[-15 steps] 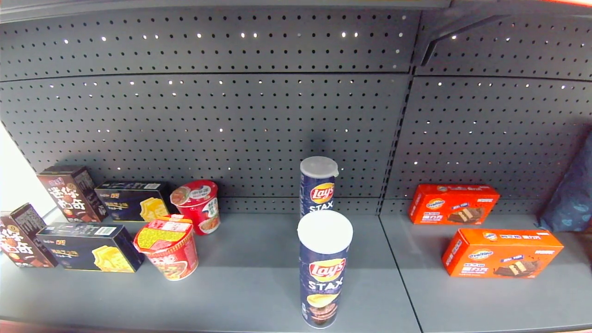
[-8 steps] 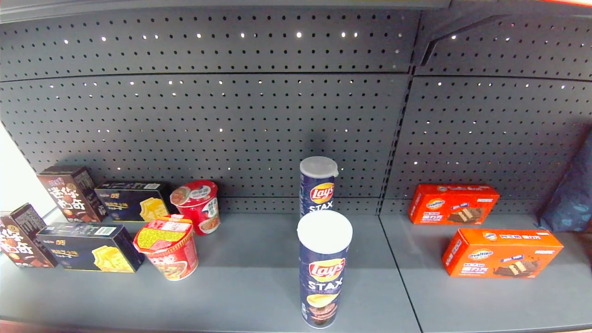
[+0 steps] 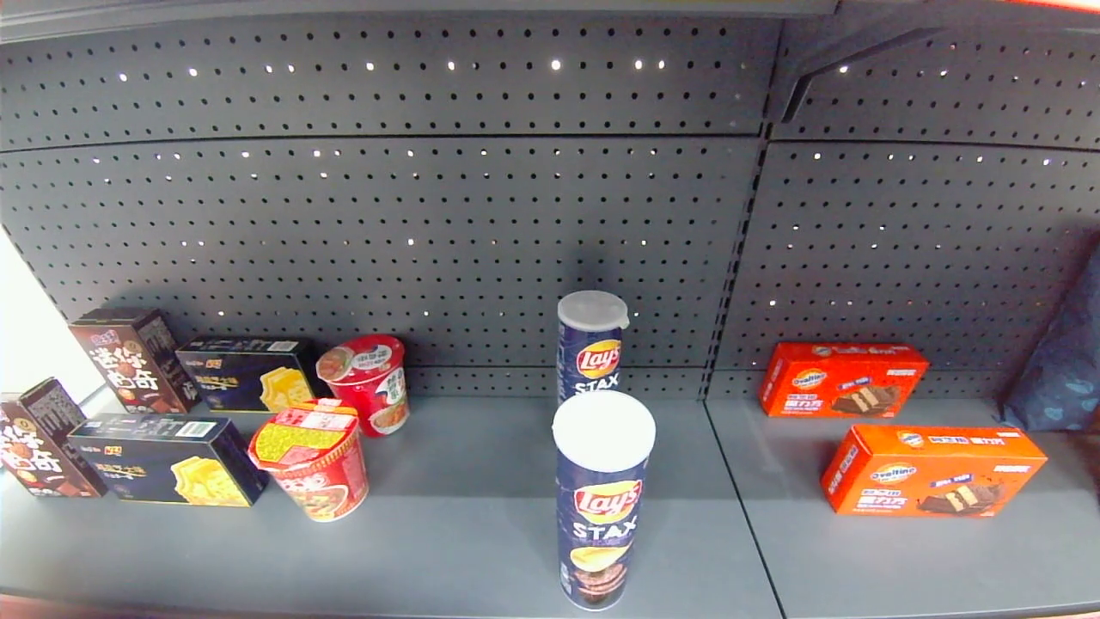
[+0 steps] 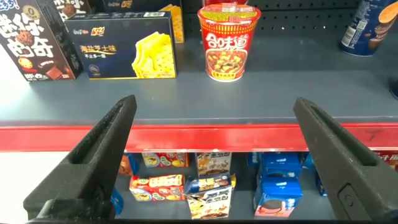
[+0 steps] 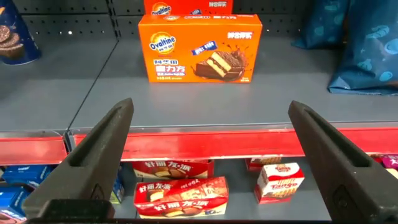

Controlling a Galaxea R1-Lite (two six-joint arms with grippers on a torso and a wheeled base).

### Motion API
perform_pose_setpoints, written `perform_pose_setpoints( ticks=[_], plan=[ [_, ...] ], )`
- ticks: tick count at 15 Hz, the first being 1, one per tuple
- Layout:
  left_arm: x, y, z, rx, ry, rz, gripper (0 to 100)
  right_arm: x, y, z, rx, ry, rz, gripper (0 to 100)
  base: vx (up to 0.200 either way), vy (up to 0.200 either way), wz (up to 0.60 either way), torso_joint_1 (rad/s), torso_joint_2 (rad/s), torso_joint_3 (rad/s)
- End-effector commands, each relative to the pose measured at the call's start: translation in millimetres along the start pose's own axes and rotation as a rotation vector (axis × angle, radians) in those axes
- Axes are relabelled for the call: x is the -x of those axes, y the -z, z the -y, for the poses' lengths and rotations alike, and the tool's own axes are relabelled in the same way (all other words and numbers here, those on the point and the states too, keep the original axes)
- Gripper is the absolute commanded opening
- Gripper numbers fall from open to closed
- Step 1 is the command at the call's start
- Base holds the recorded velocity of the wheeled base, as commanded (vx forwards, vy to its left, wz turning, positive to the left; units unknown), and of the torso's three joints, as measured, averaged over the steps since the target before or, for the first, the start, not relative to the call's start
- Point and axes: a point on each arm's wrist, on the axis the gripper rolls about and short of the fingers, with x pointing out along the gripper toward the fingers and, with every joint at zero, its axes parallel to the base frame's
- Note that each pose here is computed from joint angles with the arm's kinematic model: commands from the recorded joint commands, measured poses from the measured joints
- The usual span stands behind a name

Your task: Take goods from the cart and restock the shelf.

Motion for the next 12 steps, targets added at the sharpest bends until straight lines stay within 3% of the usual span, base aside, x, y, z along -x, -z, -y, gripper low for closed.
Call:
perform_pose_setpoints(
  ticks=[1, 12],
  plan=[
    [-0.1, 0.5, 0.0, 0.0, -0.002, -0.002, 100, 0.1, 0.1, 0.0, 0.0, -0.001, 0.001, 100, 0.0, 0.0, 0.0, 0.0, 0.0, 0.0],
    [-0.2, 0.9, 0.4, -0.011, 0.019, -0.003, 100, 0.1, -0.1, 0.0, 0.003, -0.001, 0.002, 100, 0.0, 0.0, 0.0, 0.0, 0.0, 0.0]
  ],
)
